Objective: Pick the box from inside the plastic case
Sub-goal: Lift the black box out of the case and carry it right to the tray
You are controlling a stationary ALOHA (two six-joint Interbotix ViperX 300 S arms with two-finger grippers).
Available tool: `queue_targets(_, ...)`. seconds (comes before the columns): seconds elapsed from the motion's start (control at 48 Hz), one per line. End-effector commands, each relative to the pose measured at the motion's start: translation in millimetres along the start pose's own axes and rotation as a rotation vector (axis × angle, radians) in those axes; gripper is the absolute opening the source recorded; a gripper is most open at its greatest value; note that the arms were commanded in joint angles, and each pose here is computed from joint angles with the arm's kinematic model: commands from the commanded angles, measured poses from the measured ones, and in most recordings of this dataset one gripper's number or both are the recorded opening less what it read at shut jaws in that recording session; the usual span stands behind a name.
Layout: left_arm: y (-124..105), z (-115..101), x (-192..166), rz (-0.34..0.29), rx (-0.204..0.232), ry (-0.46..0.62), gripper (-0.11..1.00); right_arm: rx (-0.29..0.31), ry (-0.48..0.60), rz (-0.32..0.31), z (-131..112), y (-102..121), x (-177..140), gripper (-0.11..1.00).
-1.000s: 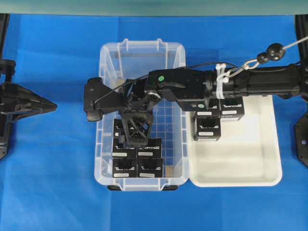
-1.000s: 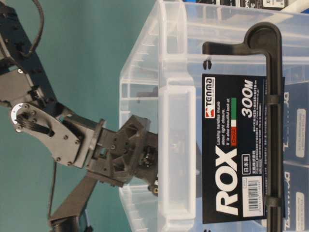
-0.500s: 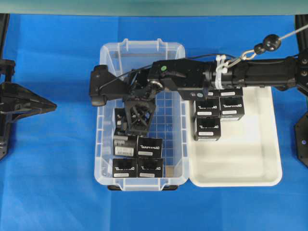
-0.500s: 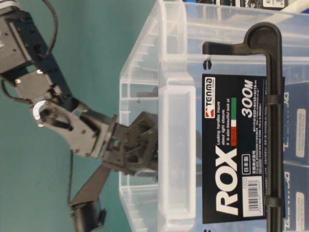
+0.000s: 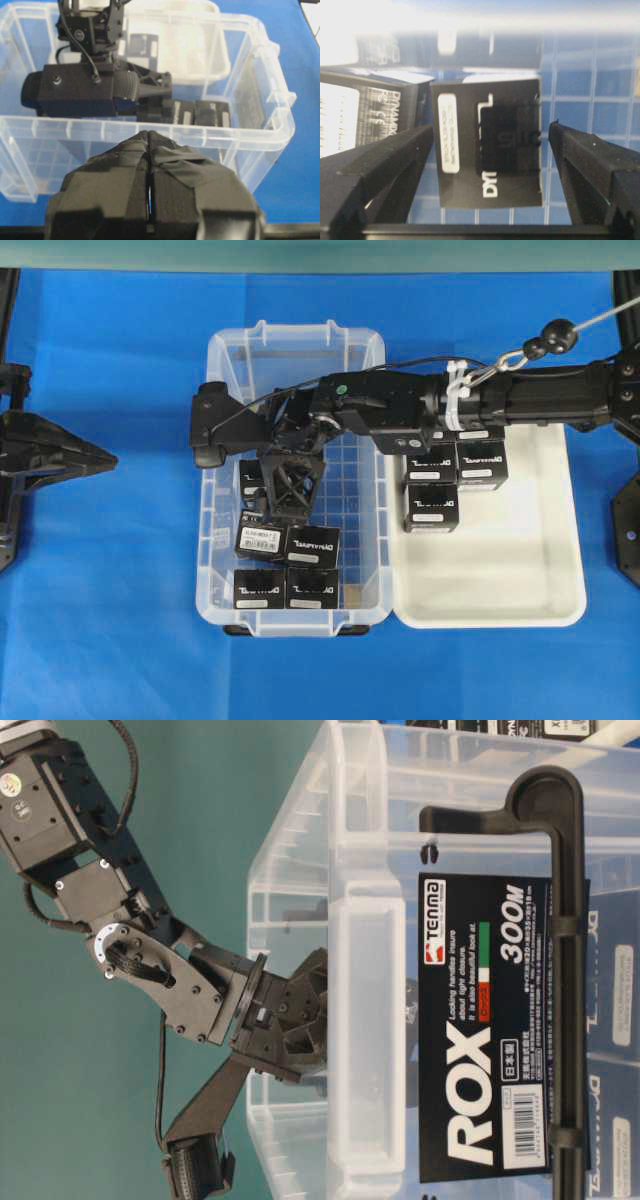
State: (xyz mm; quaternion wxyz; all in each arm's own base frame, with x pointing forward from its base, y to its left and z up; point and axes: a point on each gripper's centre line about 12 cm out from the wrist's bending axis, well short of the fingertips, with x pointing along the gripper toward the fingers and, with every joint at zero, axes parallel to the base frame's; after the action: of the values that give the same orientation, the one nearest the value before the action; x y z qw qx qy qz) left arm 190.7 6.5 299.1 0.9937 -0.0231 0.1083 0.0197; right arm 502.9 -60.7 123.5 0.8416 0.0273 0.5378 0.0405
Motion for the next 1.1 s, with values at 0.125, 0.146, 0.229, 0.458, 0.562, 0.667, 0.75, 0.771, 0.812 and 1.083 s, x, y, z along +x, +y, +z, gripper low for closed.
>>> queue_targets(0.125,0,11,-1,-0.001,0.003,-0.028,-0.06,-0.008,0.010,0.006,0,3,0,0.66)
queue_targets(0.146,0,11,-1,-0.001,0.003,-0.028,-0.06,-0.008,0.009,0.006,0,3,-1,0.61)
queue_targets(0.229,0,11,-1,-0.001,0.003,-0.029,-0.06,-0.009,-0.005,0.004,4,3,-7,0.60)
queue_targets(0.458,0,12,-1,-0.001,0.001,-0.031,-0.06,0.026,-0.072,-0.019,15,-12,-50,0.60)
queue_targets(0.562,0,11,-1,-0.001,0.001,-0.029,-0.06,0.042,-0.108,-0.034,20,-22,-80,0.60)
queue_targets(0.667,0,12,-1,-0.001,0.001,-0.031,-0.06,0.058,-0.152,-0.051,25,-32,-119,0.60)
queue_targets(0.75,0,11,-1,-0.001,0.001,-0.029,-0.06,0.064,-0.176,-0.058,24,-35,-161,0.60)
queue_targets(0.771,0,12,-1,-0.001,0.003,-0.029,-0.06,0.065,-0.178,-0.059,23,-35,-172,0.60)
queue_targets(0.812,0,11,-1,-0.001,0.001,-0.029,-0.06,0.065,-0.183,-0.060,20,-34,-191,0.60)
queue_targets(1.083,0,11,-1,0.002,0.002,-0.028,-0.06,0.059,-0.129,-0.033,-34,-6,-275,0.60)
